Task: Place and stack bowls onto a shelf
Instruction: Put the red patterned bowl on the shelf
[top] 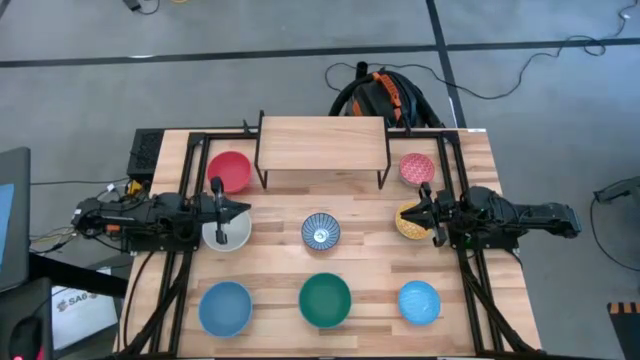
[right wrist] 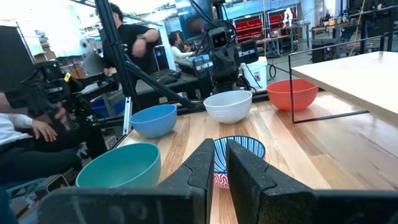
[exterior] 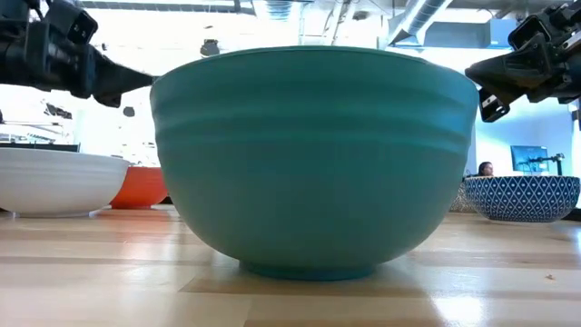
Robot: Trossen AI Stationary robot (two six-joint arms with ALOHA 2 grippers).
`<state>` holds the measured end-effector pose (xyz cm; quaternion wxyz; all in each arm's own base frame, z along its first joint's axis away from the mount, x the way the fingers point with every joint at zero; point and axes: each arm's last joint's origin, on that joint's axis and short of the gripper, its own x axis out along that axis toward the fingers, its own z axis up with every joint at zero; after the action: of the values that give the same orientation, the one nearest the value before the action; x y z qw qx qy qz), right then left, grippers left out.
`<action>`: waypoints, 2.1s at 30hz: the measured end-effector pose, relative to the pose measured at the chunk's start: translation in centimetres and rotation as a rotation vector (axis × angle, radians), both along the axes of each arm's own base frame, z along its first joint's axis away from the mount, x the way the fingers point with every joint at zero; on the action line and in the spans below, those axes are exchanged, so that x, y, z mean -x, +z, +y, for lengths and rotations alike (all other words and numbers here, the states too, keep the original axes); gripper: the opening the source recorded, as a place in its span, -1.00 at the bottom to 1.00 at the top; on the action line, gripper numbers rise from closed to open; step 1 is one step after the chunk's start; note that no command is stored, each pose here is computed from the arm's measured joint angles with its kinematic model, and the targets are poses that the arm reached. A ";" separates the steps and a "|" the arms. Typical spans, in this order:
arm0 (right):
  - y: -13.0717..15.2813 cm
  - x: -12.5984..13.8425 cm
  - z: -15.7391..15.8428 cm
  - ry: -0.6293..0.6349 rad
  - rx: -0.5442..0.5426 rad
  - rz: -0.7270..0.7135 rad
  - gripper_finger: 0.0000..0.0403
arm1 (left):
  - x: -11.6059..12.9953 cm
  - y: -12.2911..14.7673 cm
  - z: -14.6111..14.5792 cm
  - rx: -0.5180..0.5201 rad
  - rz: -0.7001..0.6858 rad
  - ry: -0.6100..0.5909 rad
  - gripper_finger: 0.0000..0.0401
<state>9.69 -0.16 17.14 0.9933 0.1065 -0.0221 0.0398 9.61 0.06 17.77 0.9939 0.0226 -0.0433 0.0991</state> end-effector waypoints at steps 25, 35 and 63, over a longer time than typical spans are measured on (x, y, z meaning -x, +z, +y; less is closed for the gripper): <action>1.1 0.3 -1.4 -0.375 -0.736 -0.227 -0.65 | 0.6 3.1 0.5 0.617 -0.398 0.047 -0.88; 4.5 -0.8 -1.5 -0.394 -0.740 -0.128 -0.65 | -0.7 8.1 0.9 0.519 -0.223 0.256 -0.35; 6.0 -2.0 -13.7 -1.343 -0.982 1.095 -0.32 | -6.0 15.3 3.8 0.567 0.212 0.482 -0.19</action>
<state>11.72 -13.90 23.15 0.5287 0.4747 0.3694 -0.5988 15.59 3.88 33.07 0.9079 -0.2333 0.0952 0.3349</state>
